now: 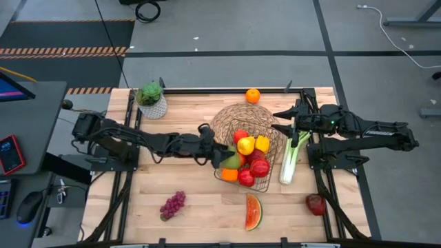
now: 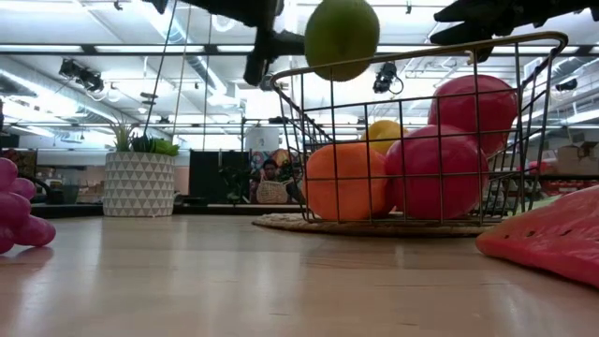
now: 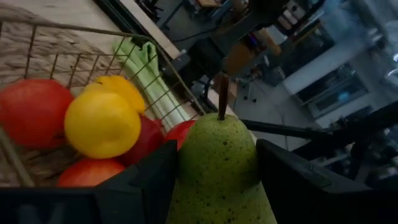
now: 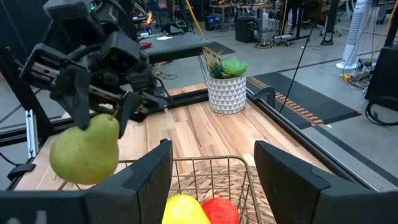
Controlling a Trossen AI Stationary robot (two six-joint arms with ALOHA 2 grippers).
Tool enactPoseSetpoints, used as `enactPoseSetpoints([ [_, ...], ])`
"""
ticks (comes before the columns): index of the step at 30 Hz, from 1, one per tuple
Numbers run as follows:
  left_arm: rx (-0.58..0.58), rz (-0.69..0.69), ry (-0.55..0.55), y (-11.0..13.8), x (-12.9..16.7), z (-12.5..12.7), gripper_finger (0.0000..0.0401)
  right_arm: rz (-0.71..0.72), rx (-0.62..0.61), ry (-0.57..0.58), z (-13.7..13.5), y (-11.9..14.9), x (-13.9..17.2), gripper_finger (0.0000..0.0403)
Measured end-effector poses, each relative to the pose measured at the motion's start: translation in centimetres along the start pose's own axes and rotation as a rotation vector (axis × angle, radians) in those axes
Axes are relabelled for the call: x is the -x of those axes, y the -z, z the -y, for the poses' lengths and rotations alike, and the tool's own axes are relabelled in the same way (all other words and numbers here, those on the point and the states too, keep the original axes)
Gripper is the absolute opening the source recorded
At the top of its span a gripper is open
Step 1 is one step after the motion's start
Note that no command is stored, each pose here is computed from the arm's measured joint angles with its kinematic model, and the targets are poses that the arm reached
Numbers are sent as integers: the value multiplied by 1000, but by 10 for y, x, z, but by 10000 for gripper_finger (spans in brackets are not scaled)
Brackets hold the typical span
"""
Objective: Build produce basket
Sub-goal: Put the green pear into the wire basket
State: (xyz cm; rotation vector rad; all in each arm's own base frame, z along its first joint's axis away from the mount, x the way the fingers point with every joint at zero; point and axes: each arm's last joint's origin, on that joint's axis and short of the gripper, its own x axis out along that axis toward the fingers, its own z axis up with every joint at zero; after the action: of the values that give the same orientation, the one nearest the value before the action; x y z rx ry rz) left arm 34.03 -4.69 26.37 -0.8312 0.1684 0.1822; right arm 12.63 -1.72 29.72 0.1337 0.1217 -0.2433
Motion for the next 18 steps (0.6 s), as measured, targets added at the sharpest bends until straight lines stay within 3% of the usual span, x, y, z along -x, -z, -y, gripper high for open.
enactPoseSetpoints([
  [18, -274, -222, -210, -14, -52, 11, 220, 20, -3, -3, 0, -2, 0, 231],
])
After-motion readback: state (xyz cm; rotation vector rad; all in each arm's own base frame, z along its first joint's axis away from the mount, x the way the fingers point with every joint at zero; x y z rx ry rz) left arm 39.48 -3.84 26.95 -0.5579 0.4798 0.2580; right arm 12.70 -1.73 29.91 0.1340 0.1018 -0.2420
